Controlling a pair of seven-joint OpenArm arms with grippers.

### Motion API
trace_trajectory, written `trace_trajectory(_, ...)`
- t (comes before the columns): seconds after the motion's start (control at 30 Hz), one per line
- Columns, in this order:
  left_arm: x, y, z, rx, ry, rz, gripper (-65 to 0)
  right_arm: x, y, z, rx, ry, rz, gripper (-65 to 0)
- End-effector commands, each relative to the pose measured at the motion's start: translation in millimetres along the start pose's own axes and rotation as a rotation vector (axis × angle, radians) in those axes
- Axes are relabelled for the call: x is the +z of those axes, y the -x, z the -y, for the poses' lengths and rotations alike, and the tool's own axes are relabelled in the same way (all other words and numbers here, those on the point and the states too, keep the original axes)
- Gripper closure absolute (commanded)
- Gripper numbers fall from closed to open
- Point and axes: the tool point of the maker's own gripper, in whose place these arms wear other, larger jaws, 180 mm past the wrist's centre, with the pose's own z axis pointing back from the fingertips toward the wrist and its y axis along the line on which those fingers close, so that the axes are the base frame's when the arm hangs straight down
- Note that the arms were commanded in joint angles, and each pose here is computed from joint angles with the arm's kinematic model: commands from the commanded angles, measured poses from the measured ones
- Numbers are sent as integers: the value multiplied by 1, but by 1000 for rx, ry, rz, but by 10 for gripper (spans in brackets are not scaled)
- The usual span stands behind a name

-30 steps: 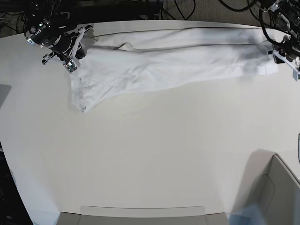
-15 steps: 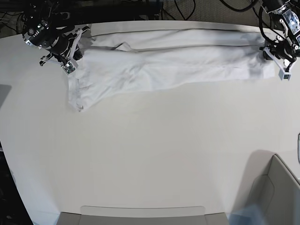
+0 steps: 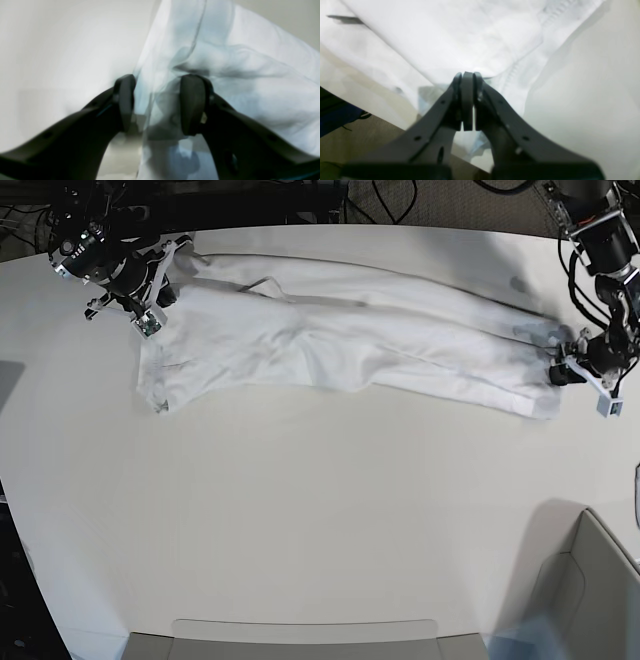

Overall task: Fold the T-shirt properly
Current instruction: 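Grasp the strip end with the left gripper and drag it toward the right gripper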

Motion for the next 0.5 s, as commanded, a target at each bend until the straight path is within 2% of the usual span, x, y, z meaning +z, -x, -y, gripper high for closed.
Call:
trace_trajectory(0.0,-18,84,16,-24,6,-311,-288,4,-7,4,21,9,22,0)
trace_trajectory(0.17,-28,98,34,-137,30,-393,-232,5,-5,5,22,12,17,0)
trace_trajectory(0.3,-35,105,46,-206,48,-411,-141,5,-4,5,21,12,16,0)
trace_trajectory(0.43,-40,115,56,-272,64,-449,0,5,-4,4,18,11,17,0)
trace_trajectory(0.47,-41,116,58,-284,67,-458,0,5,-4,4,18,11,17,0)
